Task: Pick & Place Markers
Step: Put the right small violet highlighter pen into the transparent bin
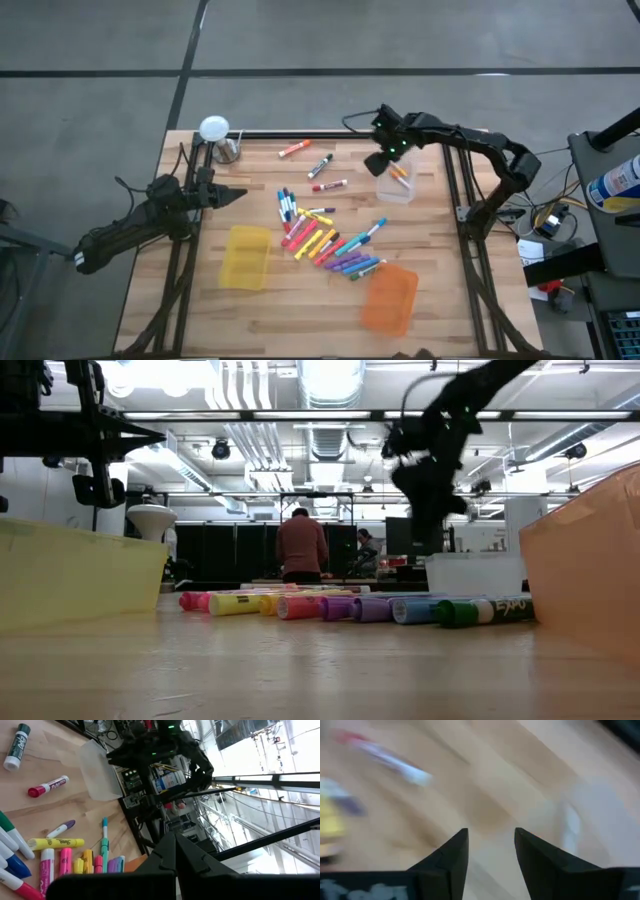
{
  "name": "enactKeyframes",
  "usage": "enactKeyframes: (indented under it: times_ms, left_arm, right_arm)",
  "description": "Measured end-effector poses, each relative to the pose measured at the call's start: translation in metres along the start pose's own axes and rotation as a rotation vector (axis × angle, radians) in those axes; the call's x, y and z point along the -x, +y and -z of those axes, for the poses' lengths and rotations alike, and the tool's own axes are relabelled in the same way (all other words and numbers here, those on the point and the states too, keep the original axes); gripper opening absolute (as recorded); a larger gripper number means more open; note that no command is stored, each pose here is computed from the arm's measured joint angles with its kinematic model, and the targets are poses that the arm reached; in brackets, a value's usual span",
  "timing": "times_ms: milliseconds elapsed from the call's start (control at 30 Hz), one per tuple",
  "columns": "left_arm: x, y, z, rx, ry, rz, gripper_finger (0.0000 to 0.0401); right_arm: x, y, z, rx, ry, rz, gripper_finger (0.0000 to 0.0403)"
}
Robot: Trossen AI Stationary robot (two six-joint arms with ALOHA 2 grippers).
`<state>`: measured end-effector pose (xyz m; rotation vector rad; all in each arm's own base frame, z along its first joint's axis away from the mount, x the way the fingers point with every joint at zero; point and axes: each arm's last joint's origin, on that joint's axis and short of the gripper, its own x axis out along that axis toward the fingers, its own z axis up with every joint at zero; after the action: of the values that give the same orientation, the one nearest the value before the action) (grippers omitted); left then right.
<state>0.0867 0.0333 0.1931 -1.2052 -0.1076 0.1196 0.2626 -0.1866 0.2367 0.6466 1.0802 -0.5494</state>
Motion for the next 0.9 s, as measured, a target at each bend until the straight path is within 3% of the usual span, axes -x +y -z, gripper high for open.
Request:
enactKeyframes:
  times_ms: [100, 233, 433, 533, 633, 900]
  left_arm:
    - [0.000, 0.000, 0.000, -0.005, 0.000, 0.000, 0.0000]
    - [0.000, 0.000, 0.000, -0.006, 0.000, 0.000, 0.0000]
    - [0.000, 0.000, 0.000, -0.007, 0.000, 0.000, 0.0000]
    - [0.000, 0.000, 0.000, -0.007, 0.000, 0.000, 0.0000]
    - [0.000, 0.000, 0.000, -0.008, 0.000, -0.001, 0.0000]
    - [0.000, 0.001, 0.000, -0.006, 0.001, -0.006, 0.0000]
  right_arm:
    - [0.013, 0.028, -0.014, 0.187, -0.098, -0.120, 0.0149]
    - [0.026, 0.067, -0.022, 0.382, -0.232, -0.188, 0.0139]
    - [0.032, 0.123, -0.017, 0.556, -0.410, -0.304, 0.0128]
    - [0.027, 0.143, -0.012, 0.582, -0.464, -0.288, 0.0128]
    - [0.011, 0.150, -0.008, 0.573, -0.415, -0.246, 0.0136]
    - [-0.047, 0.167, 0.004, 0.719, -0.275, -0.214, 0.0170]
